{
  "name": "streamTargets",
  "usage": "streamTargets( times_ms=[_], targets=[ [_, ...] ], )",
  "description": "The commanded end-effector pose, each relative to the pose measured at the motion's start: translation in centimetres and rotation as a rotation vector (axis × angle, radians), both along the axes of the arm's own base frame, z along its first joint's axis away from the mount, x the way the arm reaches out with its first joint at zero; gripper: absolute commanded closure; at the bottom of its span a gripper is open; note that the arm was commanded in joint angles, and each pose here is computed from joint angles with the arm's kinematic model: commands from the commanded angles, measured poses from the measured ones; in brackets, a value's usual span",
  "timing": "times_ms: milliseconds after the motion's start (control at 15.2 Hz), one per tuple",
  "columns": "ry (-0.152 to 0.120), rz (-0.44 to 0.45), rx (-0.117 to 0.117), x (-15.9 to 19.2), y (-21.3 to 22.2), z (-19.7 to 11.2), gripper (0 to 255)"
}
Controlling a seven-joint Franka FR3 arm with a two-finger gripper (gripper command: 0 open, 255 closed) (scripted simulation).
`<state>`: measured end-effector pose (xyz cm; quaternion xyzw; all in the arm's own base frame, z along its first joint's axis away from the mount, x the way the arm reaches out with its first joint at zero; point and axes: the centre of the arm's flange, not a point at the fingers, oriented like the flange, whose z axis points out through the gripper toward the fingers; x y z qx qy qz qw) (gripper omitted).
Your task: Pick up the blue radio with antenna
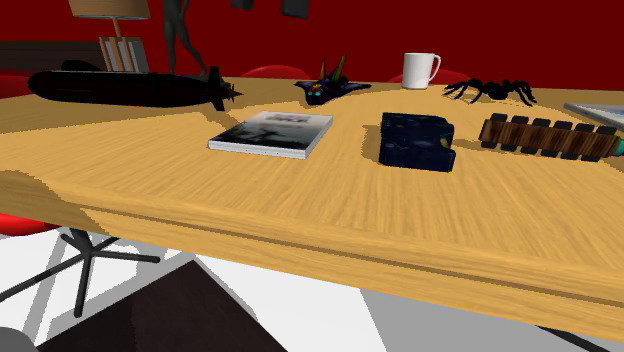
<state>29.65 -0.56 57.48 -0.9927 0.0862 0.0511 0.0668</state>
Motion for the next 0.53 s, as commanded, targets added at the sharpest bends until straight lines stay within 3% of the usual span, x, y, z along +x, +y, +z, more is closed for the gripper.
streamTargets(
  times_ms=[0, 462],
  targets=[
    [0.0, 0.0, 0.0, 0.0, 0.0, 0.0, 0],
    [-0.046, 0.204, -0.022, 7.8, -1.5, -3.8, 0]
  ],
)
